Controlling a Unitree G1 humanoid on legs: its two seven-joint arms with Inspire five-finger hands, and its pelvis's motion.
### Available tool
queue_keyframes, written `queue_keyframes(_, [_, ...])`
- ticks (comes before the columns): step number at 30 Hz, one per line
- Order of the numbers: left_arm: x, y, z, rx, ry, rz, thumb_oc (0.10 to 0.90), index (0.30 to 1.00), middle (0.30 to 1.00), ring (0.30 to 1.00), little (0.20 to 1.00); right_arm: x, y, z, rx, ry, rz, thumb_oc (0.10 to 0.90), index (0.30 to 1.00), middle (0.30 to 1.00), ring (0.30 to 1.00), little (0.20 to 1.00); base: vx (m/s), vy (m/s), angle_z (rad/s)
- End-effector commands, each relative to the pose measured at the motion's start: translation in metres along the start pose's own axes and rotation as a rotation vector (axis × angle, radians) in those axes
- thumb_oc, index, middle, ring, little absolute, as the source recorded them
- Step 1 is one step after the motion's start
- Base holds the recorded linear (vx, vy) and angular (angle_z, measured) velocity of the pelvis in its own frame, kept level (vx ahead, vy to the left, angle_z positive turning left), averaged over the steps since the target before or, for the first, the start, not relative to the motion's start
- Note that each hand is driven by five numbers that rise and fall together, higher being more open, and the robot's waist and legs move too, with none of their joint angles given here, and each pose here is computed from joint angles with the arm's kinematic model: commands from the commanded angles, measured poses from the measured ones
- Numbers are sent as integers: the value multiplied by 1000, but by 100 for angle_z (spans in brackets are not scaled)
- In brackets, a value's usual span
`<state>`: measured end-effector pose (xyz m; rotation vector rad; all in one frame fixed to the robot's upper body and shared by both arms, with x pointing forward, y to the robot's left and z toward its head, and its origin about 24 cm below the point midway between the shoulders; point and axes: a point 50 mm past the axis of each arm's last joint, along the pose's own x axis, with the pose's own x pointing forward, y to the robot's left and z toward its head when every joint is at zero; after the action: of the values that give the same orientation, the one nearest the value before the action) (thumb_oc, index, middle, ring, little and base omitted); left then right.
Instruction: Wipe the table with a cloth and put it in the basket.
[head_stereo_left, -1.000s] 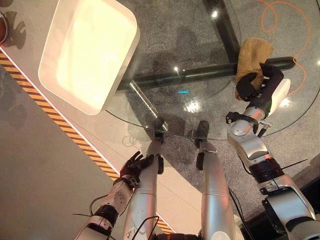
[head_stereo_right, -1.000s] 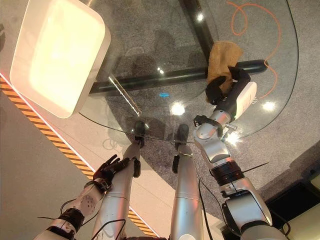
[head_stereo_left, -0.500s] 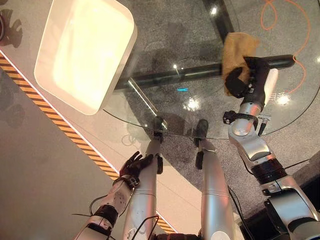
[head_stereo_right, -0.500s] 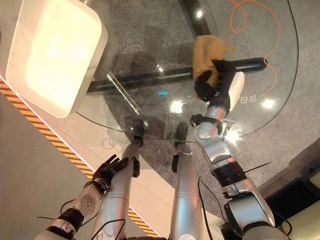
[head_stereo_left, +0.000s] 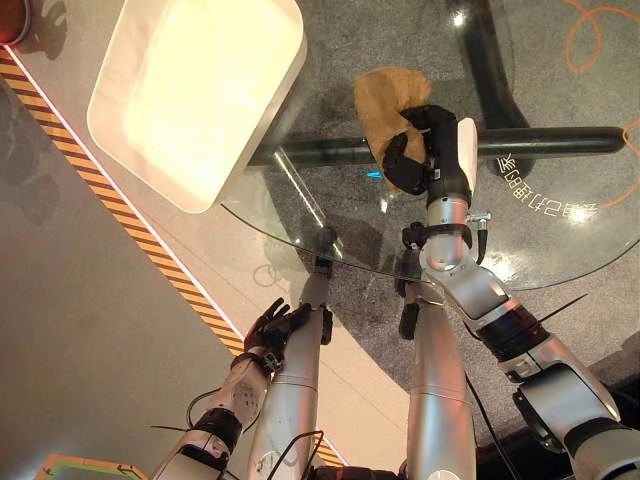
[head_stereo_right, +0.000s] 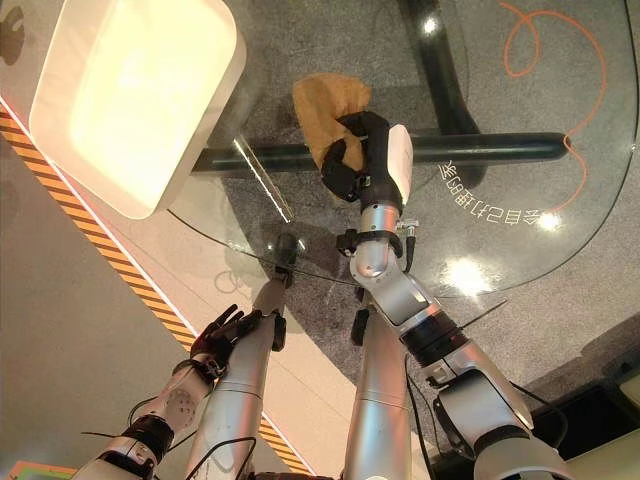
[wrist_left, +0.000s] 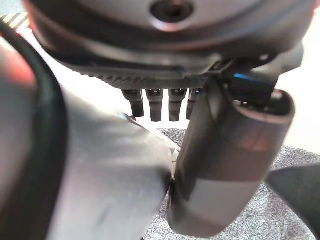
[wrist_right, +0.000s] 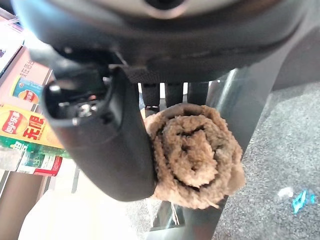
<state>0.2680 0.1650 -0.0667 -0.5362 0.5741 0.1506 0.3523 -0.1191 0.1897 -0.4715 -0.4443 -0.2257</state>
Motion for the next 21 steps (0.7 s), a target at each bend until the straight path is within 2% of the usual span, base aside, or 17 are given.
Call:
queue_keyframes(1, [-20, 8, -64, -4, 201, 23, 800, 900, 900, 900, 900, -18, 33, 41, 77, -184, 208, 100, 300, 300, 300, 200, 0, 31, 3])
queue_keyframes(5, [-19, 5, -63, -6, 197, 15, 800, 900, 900, 900, 900, -21, 41, 40, 61, -189, 278, 100, 300, 300, 300, 200, -2, 25, 5])
queue_keyframes(13, [-18, 7, -59, 10, 191, 11, 800, 900, 900, 900, 900, -37, 63, 57, 78, -272, 562, 100, 300, 300, 300, 200, -1, 2, 1])
queue_keyframes(21, [-19, 12, -55, 25, 186, 11, 800, 900, 900, 900, 900, -53, 73, 71, 87, -340, 732, 100, 300, 300, 300, 200, 2, -28, 8])
